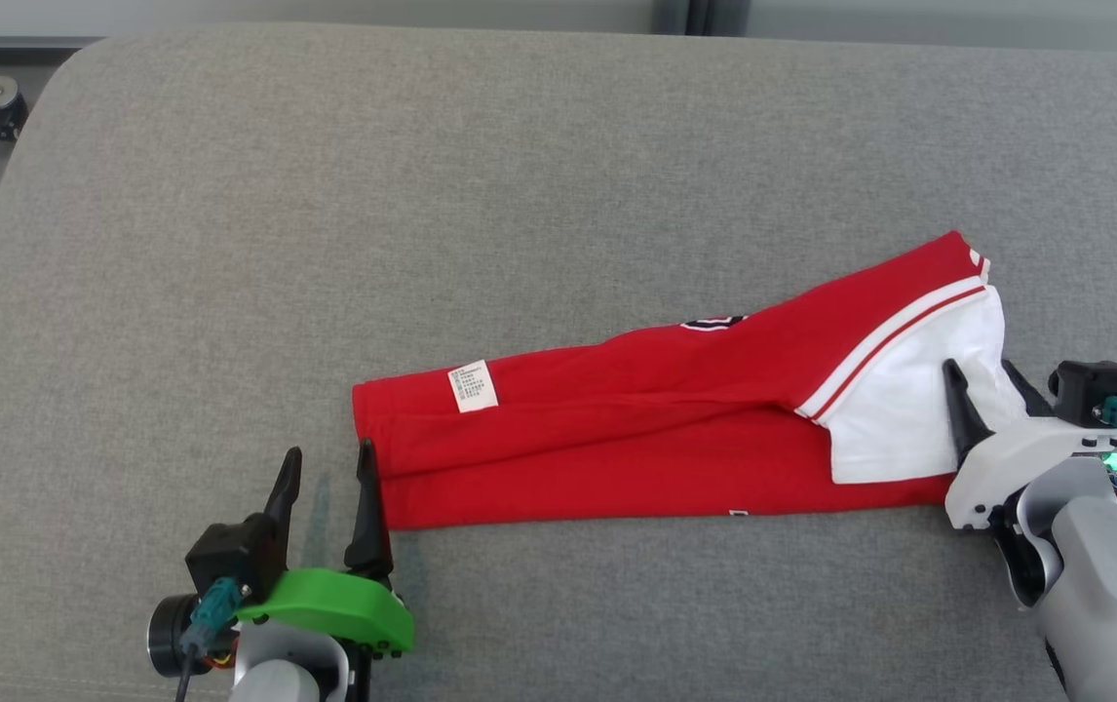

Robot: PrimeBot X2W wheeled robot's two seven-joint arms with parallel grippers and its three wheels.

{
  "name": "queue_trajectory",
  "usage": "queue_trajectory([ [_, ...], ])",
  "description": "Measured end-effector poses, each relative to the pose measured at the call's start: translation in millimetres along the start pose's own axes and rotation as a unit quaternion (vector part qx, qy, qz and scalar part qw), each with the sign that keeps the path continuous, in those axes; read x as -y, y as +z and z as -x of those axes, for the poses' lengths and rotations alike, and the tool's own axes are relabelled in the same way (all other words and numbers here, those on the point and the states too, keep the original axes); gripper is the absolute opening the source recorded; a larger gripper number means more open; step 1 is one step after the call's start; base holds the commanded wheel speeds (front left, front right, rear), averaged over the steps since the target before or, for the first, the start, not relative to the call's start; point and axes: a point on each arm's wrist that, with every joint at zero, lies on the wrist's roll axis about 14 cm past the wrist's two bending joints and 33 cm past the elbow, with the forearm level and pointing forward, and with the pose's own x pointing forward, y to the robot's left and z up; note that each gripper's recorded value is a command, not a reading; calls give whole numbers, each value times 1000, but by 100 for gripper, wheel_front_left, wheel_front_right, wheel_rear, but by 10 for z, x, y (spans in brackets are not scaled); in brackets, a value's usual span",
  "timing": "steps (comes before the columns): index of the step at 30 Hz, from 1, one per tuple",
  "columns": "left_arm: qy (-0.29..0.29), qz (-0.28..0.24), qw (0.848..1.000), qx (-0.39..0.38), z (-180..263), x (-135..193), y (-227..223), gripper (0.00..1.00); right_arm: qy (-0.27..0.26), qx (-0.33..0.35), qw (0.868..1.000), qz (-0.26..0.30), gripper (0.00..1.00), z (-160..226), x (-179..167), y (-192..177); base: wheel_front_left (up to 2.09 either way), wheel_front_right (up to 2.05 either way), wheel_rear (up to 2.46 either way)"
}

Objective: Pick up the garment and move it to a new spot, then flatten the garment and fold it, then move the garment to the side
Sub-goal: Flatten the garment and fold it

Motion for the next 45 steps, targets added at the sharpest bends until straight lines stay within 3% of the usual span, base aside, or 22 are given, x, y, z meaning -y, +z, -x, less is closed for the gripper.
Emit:
queue_trajectory([
  [7, -14, -1, 1000, -3, -35, 95, -22, 100, -55, 30, 998, -2, 0, 154, 490, 149, 0, 0, 0],
  [10, -27, -1, 1000, -2, -59, 182, -17, 100, -99, 85, 991, 15, 0, 306, 879, 529, 0, 0, 0],
  [13, -39, -2, 999, -3, -69, 256, -17, 100, -104, 147, 983, 15, 0, 407, 853, 866, 0, 0, 0],
  [17, -51, -2, 999, 1, -43, 336, 9, 100, -64, 195, 979, 8, 0, 497, 445, 1045, 0, 0, 0],
  [23, -58, -3, 998, 3, 2, 365, 20, 100, 69, 228, 971, 8, 0, 525, -553, 1198, 0, 0, 0],
  [29, -46, -2, 999, 1, 86, 283, 5, 100, 211, 192, 958, 6, 0, 550, -1569, 985, 0, 0, 0],
  [35, -27, 1, 1000, -2, 198, 145, -24, 100, 305, 138, 942, 30, 0, 578, -2271, 695, 0, 0, 0],
  [37, -20, 2, 1000, -3, 240, 100, -36, 100, 327, 131, 935, 31, 44, 603, -2439, 675, 0, 0, 0],
  [38, -16, 2, 1000, -3, 262, 75, -39, 100, 336, 130, 933, 29, 77, 610, -2508, 684, 0, 0, 0],
  [39, -13, 3, 1000, -2, 279, 54, -36, 100, 340, 128, 931, 29, 100, 610, -2546, 687, 0, 0, 0],
  [42, -7, 4, 1000, 1, 318, 20, -25, 100, 344, 134, 929, 21, 100, 632, -2591, 761, 0, 0, 0],
  [45, -5, 3, 1000, 7, 308, 11, 15, 100, 318, 153, 935, 21, 100, 574, -2438, 900, 0, 0, 0],
])
